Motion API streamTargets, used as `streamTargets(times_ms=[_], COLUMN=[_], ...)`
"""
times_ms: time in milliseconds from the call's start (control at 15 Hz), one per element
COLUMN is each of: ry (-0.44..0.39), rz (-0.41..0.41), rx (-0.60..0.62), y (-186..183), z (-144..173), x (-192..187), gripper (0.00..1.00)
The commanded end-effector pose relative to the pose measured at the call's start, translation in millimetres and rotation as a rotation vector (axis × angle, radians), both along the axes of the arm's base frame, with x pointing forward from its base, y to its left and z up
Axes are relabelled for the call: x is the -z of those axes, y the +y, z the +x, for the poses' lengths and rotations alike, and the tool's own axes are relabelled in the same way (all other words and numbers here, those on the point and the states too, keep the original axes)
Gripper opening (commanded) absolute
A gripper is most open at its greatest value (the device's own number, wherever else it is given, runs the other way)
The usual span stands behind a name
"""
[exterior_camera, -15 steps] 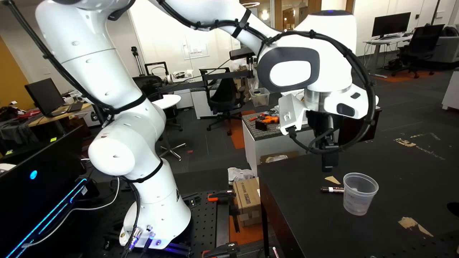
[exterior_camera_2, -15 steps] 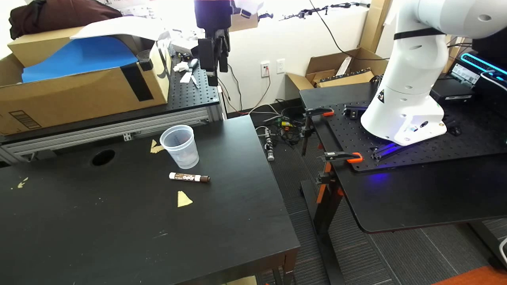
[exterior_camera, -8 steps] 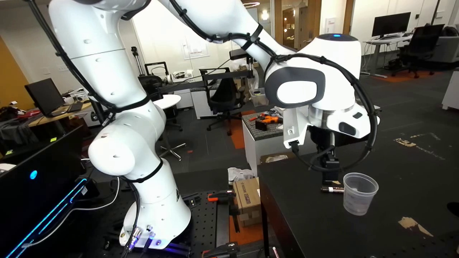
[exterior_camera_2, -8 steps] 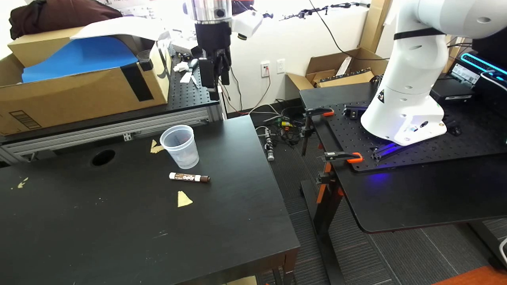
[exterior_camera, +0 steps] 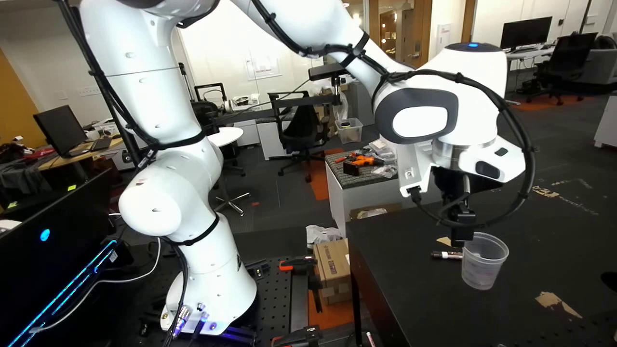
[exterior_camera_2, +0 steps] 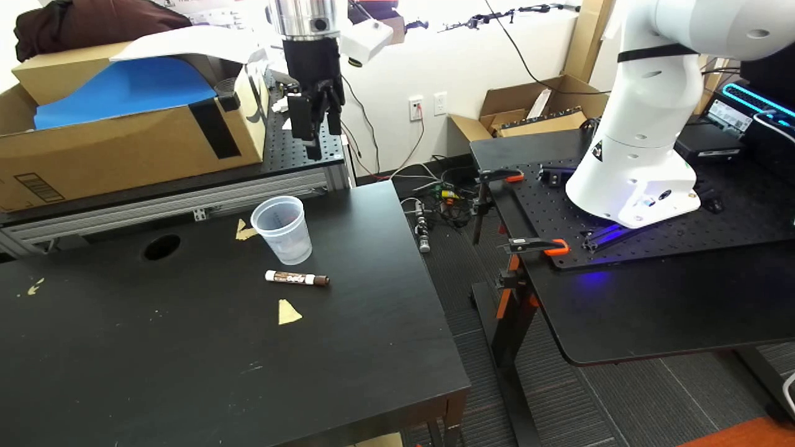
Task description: Move the plastic cup forward.
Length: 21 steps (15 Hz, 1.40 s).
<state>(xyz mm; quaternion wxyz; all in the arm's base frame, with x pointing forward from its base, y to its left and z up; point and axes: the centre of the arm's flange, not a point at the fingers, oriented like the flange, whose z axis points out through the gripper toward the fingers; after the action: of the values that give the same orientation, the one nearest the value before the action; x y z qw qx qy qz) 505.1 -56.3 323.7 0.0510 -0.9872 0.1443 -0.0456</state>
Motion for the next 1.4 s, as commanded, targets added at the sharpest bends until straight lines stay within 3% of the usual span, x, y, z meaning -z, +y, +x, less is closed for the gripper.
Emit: streamTargets(times_ms=[0,200,667,1333], ry=[0.011,0.041,0.161,0.187], rz=[-0.012,-0.023,-0.014,-0.035], rx=[0.048,0.07,0.092,0.123], y=[0,1,6,-2], z=[35,50,63,71], x=[-23,-24,13,52], gripper=[1.0,1.0,1.0,1.0])
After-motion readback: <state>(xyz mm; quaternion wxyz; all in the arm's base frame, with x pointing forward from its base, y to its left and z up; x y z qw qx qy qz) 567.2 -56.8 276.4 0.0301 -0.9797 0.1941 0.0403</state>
